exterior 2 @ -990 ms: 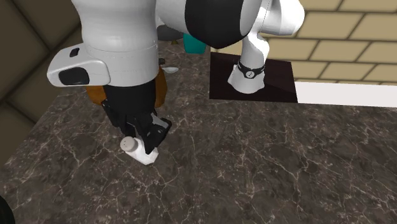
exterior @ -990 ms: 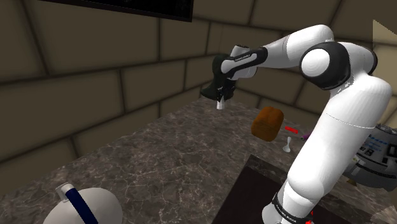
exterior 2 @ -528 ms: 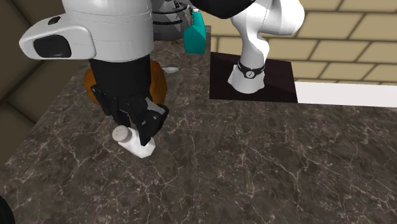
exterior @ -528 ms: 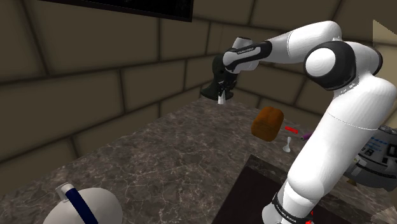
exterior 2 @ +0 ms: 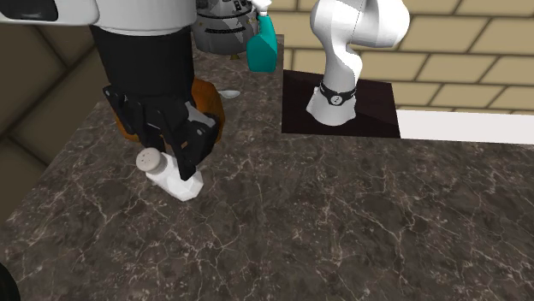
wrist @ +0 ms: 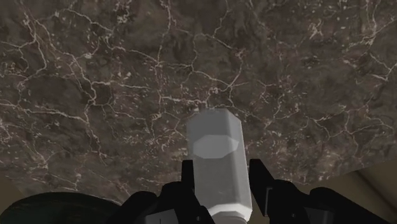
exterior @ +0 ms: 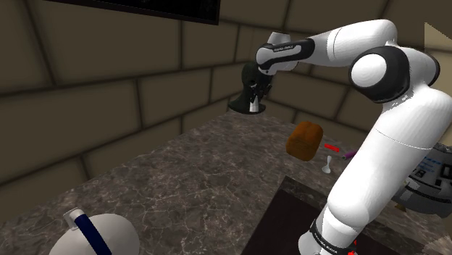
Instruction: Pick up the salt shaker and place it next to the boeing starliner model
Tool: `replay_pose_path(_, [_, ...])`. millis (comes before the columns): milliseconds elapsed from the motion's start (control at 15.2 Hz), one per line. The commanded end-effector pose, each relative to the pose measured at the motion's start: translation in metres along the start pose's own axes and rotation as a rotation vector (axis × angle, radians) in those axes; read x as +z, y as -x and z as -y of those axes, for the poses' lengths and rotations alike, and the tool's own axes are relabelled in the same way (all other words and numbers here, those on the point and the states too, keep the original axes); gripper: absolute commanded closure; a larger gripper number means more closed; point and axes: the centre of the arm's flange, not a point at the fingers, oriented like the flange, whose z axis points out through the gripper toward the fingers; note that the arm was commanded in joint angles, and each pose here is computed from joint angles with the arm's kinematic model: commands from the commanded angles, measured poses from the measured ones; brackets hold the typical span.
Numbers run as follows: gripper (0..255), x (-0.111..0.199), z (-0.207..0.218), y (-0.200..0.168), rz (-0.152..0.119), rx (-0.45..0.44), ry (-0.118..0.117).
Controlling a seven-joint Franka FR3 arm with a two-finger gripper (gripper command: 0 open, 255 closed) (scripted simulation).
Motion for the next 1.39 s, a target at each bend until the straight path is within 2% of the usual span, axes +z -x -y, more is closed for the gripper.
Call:
replay_pose_path(0, [255,-0.01,0.001,-0.003,0.0,0.0,0.0])
replay_pose_path(1320, [255,-0.114,-0.002,-0.025,0.0,0.0,0.0])
